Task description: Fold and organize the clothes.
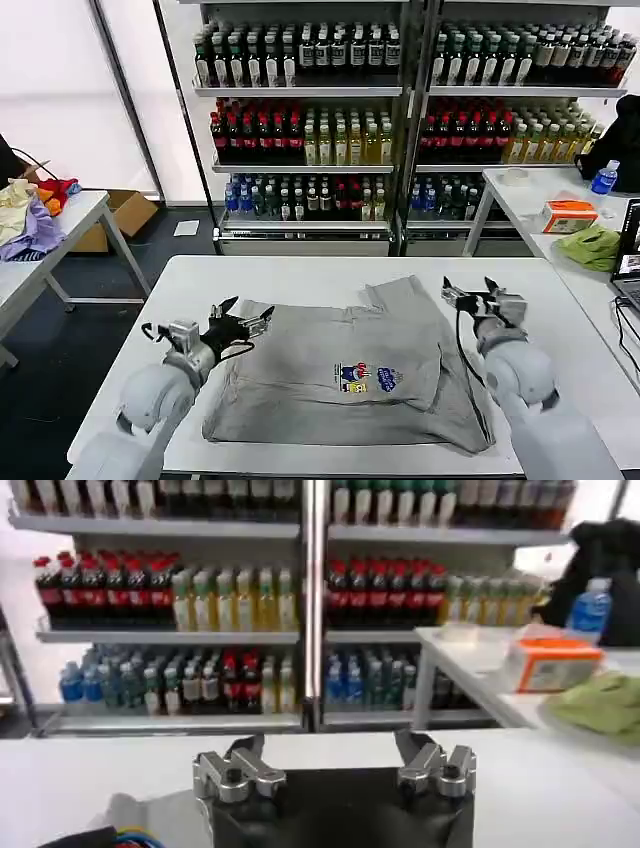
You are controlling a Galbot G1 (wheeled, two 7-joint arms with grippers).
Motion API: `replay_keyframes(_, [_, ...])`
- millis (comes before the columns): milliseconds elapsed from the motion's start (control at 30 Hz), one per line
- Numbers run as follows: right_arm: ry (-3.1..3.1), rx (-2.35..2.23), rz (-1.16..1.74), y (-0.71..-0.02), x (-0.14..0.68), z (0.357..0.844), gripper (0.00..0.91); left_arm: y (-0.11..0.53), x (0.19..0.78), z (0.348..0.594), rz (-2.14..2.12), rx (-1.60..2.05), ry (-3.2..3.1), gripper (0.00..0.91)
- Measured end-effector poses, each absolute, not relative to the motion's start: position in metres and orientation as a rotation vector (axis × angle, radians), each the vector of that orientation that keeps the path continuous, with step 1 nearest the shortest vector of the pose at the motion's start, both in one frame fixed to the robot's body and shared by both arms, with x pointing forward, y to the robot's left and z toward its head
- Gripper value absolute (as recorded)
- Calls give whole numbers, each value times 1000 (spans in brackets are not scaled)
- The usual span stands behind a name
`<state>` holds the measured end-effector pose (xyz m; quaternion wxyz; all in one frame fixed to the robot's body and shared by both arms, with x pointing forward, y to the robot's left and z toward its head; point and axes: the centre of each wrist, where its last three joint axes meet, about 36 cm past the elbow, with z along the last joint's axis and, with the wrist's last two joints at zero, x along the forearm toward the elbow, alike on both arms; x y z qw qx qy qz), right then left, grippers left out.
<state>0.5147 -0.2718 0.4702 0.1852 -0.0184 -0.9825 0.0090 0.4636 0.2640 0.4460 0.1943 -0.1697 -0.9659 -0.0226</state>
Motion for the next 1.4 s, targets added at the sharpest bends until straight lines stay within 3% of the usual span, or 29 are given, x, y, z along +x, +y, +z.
replay_keyframes(533, [-2650,-47,-16,-247,590,435,907,275,525,416,-112,-398,-2616,907])
replay_keyframes(1400, [-2560,-69,2,-232,611,399,907,282,549,390,-86,-346,-2563,907])
